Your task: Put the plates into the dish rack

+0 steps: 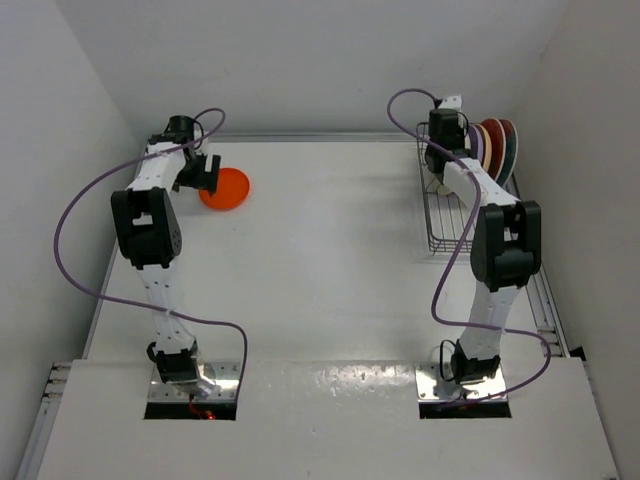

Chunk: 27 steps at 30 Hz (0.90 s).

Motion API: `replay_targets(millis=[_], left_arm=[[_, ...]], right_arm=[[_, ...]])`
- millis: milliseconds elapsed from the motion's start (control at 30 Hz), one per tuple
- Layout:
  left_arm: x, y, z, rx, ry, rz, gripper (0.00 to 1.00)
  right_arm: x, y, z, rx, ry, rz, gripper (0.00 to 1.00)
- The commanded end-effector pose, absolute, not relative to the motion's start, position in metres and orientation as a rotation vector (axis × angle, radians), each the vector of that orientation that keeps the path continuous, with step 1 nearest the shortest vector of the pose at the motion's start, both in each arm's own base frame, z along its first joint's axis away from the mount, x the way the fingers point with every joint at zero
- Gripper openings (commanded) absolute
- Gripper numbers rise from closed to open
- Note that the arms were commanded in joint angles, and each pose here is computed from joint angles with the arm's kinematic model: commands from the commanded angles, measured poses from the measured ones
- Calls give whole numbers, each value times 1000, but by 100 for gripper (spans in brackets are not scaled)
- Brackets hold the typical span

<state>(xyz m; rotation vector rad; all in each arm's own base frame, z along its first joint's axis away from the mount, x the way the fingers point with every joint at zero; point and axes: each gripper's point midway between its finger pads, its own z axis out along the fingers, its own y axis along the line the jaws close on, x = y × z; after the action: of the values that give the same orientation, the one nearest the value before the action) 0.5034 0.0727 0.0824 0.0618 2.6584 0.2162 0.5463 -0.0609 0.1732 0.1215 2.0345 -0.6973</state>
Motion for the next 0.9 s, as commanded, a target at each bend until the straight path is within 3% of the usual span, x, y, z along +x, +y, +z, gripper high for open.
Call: replay_targets(millis=[0,233,333,433,500,533,667,867], left_arm=[[506,76,66,53,2676,202,100],[504,81,43,58,2715,203,100],[505,79,33,57,2726,156,100],[510,76,26,58,2726,86,98],[513,76,24,55,2720,48,96],[515,71,22,63,2717,6,94],[517,61,13,78,2721,-71,81],[504,50,-18,76,2773,-279,57]], right_arm=[[543,-54,161,193,2044,-600,0],[533,-47,135,219,2106,-543,0],[532,-42,129,209,2134,-514,15],[534,-37,133,193,2133,-475,44],[535,-32,142,165,2134,-444,54],[537,-29,149,154,2129,-422,60],[530,-23,167,136,2130,-385,66],[510,-17,207,123,2039,-348,68]])
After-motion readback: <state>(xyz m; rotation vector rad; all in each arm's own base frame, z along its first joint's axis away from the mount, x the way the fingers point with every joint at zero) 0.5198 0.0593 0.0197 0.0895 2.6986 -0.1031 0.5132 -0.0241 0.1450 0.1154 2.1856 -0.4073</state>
